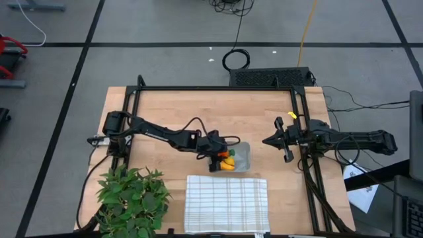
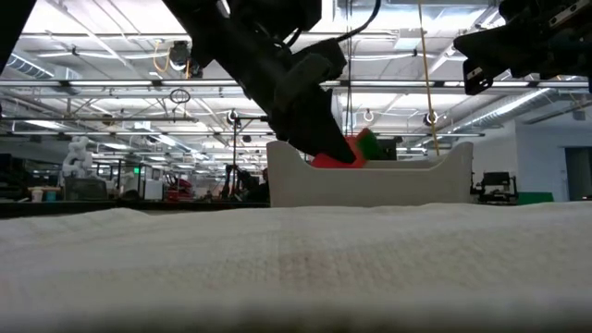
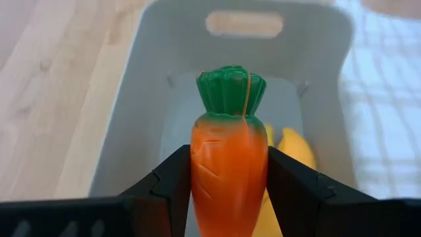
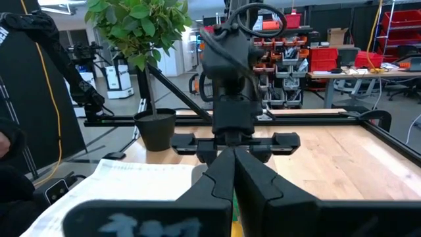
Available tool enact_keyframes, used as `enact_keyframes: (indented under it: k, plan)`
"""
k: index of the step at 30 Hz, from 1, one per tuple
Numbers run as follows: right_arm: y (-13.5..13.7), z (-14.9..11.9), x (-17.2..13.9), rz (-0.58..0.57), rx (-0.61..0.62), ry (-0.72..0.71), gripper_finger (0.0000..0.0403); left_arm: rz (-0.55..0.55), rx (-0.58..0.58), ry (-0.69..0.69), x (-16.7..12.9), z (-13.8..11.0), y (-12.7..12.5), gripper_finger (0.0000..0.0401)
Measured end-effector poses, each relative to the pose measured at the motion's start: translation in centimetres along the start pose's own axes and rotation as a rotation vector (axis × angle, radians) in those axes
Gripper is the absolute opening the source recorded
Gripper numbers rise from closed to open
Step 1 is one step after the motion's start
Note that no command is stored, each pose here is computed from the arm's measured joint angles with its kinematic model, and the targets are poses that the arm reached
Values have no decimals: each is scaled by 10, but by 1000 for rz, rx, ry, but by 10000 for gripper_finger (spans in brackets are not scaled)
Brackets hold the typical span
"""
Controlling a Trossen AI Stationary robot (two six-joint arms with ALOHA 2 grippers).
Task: Pick and placing Produce into tupperware
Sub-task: Put the carrot into the gray bin
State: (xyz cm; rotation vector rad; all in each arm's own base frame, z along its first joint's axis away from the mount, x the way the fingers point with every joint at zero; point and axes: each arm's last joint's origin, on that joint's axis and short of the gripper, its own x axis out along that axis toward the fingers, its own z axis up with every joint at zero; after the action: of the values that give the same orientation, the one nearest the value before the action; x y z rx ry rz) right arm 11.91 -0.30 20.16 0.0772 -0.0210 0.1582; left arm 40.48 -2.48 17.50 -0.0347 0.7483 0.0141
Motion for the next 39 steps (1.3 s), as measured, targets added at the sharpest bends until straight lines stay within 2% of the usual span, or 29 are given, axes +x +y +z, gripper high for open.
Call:
enact_keyframes:
  k: [16, 24, 33, 39]
  plan:
    - [0, 0, 0, 0, 0, 0, 0, 40, -65, 23, 0, -2, 4, 166]
    - [0, 0, 0, 0, 0, 0, 0, 29, 48, 31, 0, -3, -2, 166]
    - [0, 0, 0, 0, 0, 1, 0, 21, 112, 33, 0, -3, -2, 166]
    - [0, 0, 0, 0, 0, 1, 0, 6, 77, 31, 0, -3, -2, 166]
